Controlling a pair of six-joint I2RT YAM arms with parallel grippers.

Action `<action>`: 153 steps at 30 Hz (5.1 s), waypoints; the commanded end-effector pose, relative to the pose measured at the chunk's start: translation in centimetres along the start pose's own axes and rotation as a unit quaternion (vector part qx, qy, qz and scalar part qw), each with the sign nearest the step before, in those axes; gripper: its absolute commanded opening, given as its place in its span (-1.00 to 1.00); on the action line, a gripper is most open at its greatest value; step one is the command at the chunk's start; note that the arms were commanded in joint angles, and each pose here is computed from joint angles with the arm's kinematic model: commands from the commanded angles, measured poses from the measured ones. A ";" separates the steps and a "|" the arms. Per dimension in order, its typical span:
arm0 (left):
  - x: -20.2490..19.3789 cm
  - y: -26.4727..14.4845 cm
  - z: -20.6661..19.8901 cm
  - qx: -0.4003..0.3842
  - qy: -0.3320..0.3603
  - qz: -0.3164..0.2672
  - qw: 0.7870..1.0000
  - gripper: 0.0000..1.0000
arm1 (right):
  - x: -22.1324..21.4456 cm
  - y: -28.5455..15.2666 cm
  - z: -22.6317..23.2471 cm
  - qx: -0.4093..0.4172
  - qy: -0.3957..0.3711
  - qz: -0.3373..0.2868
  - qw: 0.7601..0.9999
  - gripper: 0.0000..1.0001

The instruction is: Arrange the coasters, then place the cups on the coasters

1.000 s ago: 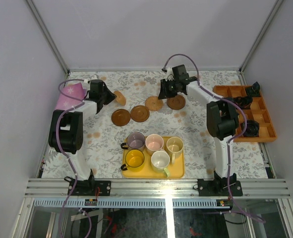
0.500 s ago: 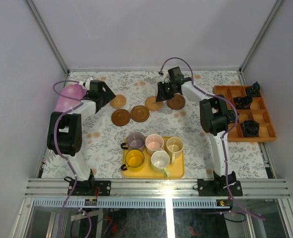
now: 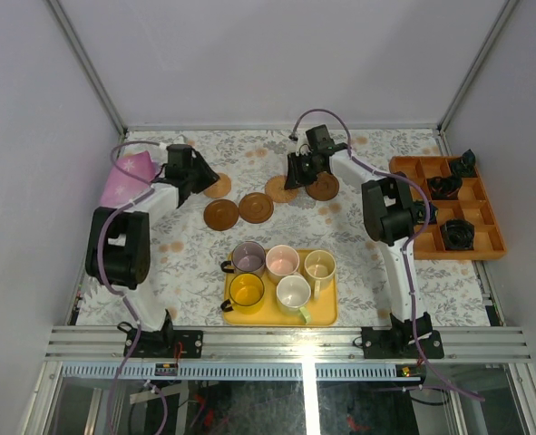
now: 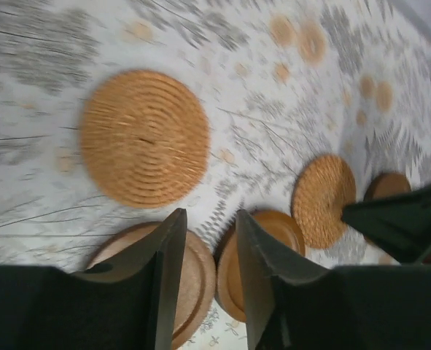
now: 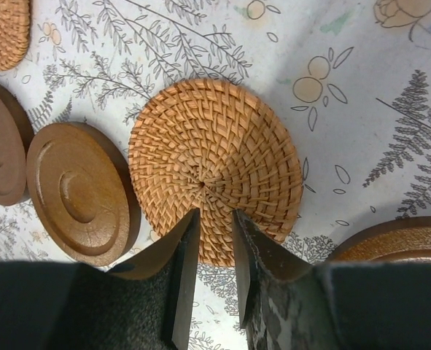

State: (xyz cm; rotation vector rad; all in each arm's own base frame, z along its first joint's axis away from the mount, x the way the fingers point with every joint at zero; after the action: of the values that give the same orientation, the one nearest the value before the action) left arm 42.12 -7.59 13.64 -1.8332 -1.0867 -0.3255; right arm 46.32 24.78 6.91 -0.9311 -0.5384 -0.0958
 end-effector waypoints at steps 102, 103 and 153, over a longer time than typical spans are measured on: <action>-12.5 8.9 -11.1 -0.086 0.204 0.227 0.949 -0.51 | -3.2 -7.4 -7.7 -0.286 0.088 0.014 0.954 -0.49; -12.5 8.9 -11.2 -0.086 0.204 0.227 0.949 -0.51 | -3.5 -7.3 -7.8 -0.287 0.090 0.018 0.953 -0.49; -12.5 7.5 -9.5 -0.065 0.207 0.233 0.948 -0.51 | -11.4 -10.9 -5.8 -0.274 0.121 0.102 0.949 -0.53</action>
State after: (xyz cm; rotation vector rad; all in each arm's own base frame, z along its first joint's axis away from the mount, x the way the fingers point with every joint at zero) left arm 43.85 -24.13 7.00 -1.9793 -0.3554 -0.5067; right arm 37.46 11.41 7.57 -1.5366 -0.2314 -0.2934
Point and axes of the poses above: each gripper's point midway between its finger pads, its own y axis out along the fingers, its own z axis along the line the jaws close on, x = y × z, the point moved 6 cm from there along -y, back along the fingers, and after that the axes turned 3 degrees about y, right-handed, at the moved point
